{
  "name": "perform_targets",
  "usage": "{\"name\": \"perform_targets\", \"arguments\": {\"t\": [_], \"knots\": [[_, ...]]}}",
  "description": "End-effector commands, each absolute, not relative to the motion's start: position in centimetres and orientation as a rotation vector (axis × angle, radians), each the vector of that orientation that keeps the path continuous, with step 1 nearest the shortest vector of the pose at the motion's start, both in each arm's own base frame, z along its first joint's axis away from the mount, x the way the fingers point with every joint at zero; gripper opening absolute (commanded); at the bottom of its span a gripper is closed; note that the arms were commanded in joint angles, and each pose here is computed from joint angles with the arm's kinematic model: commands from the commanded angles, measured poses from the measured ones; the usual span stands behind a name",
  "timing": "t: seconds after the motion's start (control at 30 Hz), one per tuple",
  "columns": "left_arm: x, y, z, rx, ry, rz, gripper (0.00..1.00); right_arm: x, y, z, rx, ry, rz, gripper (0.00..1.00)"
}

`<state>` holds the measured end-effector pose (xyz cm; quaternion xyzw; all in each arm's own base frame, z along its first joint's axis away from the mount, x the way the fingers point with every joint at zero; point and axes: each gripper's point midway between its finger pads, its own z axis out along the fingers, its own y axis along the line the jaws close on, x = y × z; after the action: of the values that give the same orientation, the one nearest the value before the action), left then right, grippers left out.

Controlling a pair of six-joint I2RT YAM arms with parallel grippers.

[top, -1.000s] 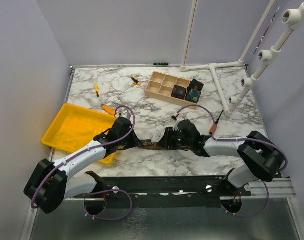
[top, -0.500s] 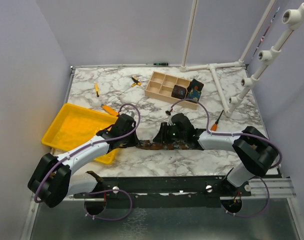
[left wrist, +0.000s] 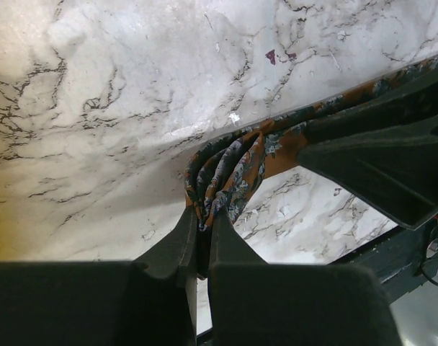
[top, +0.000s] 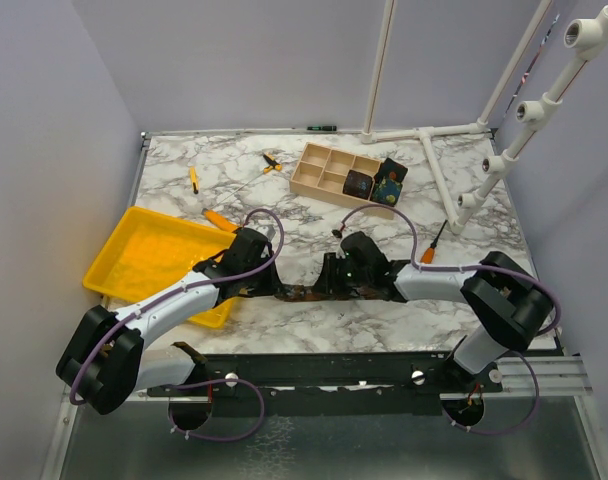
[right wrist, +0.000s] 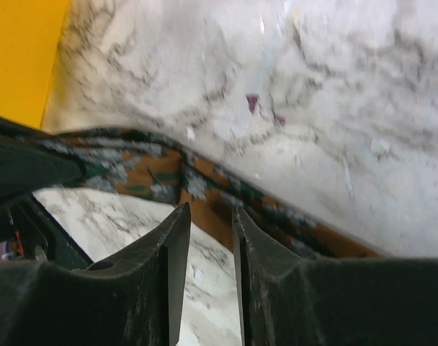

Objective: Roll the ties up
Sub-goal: Roll the tie at the center of the board.

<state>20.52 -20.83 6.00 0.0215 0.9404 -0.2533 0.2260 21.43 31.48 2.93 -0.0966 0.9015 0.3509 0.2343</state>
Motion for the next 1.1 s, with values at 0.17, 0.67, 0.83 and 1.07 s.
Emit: {"name": "perform_targets", "arguments": {"t": [0.17,0.67,0.83,1.07], "knots": [[20.2,-21.0,5.9,0.085,2.589,-0.725,0.0,26.9,34.3,3.5,-0.346,2.494,0.759,0.27],[20.2,-20.7,5.5,0.08,2.6,-0.691,0.0,22.4,35.6,2.0,-0.613,2.52,0.883,0.12],[20.3,-20.6,5.4,0.08,2.601,-0.687,0.0,21.8,34.7,1.8,-0.654,2.512,0.863,0.07],[20.2,-20.6,5.4,0.078,2.6,-0.686,0.0,23.9,33.3,3.6,-0.467,2.488,0.729,0.11]]}}
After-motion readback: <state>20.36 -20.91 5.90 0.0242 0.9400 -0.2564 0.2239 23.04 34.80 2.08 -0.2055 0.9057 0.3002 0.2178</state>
